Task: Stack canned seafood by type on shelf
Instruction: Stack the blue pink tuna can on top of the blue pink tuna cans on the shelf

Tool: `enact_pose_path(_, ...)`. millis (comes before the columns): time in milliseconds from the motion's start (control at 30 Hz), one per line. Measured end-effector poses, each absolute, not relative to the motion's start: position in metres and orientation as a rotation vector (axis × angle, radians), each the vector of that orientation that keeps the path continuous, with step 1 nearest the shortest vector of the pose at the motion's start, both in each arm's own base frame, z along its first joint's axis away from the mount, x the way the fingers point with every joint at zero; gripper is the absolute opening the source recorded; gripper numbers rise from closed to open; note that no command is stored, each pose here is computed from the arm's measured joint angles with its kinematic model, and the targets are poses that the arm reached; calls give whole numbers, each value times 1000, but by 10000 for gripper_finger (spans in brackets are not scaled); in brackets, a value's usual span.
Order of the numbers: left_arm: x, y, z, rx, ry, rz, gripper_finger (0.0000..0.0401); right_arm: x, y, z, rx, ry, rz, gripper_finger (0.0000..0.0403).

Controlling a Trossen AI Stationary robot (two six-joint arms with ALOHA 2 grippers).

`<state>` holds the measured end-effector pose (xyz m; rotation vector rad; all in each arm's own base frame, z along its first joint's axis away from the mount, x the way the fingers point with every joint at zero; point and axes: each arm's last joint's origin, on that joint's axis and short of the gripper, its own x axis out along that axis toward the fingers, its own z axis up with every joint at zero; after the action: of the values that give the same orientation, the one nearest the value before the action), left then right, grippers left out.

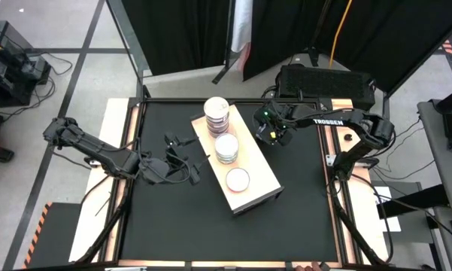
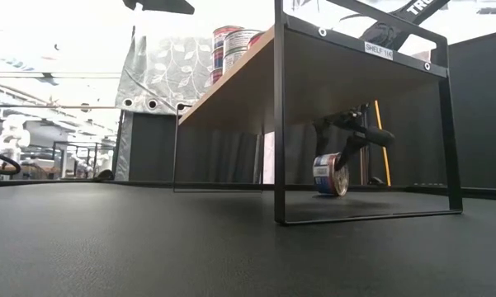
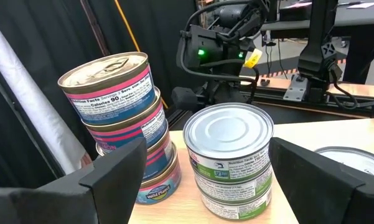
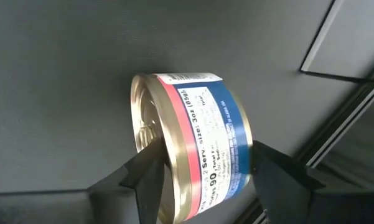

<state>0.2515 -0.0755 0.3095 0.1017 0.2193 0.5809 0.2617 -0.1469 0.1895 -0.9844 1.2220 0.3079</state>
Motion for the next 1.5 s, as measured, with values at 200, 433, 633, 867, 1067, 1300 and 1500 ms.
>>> enact_pose_path(200, 251, -76, 309, 102, 220, 581, 338, 260, -143, 189, -934, 1249, 301, 209)
enact_pose_path(433, 251, -76, 309, 102, 220, 580, 338, 262, -136, 189, -822, 1265, 238, 196)
enact_pose_path(633, 251, -76, 309, 103, 220, 580, 338, 262, -133, 188, -763, 1266, 214, 187)
enact_pose_path(867, 251, -76, 309, 103, 220, 580, 338, 258, -131, 193, -666, 1264, 144, 185)
enact_pose_path(1067, 251, -76, 309, 103, 220, 581, 338, 255, -128, 196, -536, 1267, 77, 185)
enact_pose_path(1300, 251, -76, 309, 103, 220, 580, 338, 254, -127, 195, -404, 1267, 10, 185)
enact_pose_path(1500, 251, -76, 309, 103, 220, 580, 338, 253, -125, 195, -308, 1233, 41, 198)
